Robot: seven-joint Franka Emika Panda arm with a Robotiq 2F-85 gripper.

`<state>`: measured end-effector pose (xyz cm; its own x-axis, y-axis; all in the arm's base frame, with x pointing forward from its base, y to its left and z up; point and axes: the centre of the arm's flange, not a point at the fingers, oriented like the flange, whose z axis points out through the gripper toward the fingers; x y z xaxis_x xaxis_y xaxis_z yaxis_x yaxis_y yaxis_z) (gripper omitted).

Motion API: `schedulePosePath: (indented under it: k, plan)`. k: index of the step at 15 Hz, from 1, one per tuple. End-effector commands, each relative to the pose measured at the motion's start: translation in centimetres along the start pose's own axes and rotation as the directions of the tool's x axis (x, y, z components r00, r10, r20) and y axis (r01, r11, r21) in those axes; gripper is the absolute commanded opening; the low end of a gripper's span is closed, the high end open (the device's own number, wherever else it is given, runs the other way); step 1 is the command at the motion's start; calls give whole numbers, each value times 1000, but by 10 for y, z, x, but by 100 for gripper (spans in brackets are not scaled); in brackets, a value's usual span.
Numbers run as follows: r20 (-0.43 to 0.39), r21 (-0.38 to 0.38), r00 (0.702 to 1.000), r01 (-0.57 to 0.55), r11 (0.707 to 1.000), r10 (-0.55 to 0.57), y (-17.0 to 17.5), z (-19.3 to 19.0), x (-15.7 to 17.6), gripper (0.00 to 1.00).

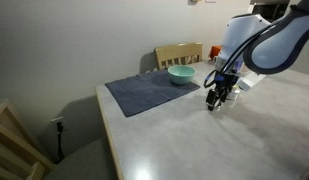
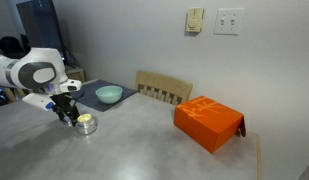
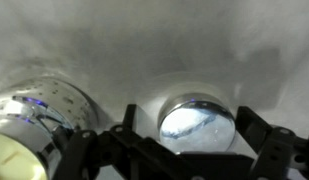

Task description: Pick up the lid and place it back on it's object

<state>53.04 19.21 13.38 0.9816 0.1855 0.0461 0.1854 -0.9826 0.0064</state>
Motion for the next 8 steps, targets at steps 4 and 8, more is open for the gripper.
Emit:
schedulePosePath:
  k: [4,8]
  plan:
    - [28,-12,998,62,998,-62,-18,18,11,100]
    - [39,-21,997,74,997,-73,-20,15,10,68]
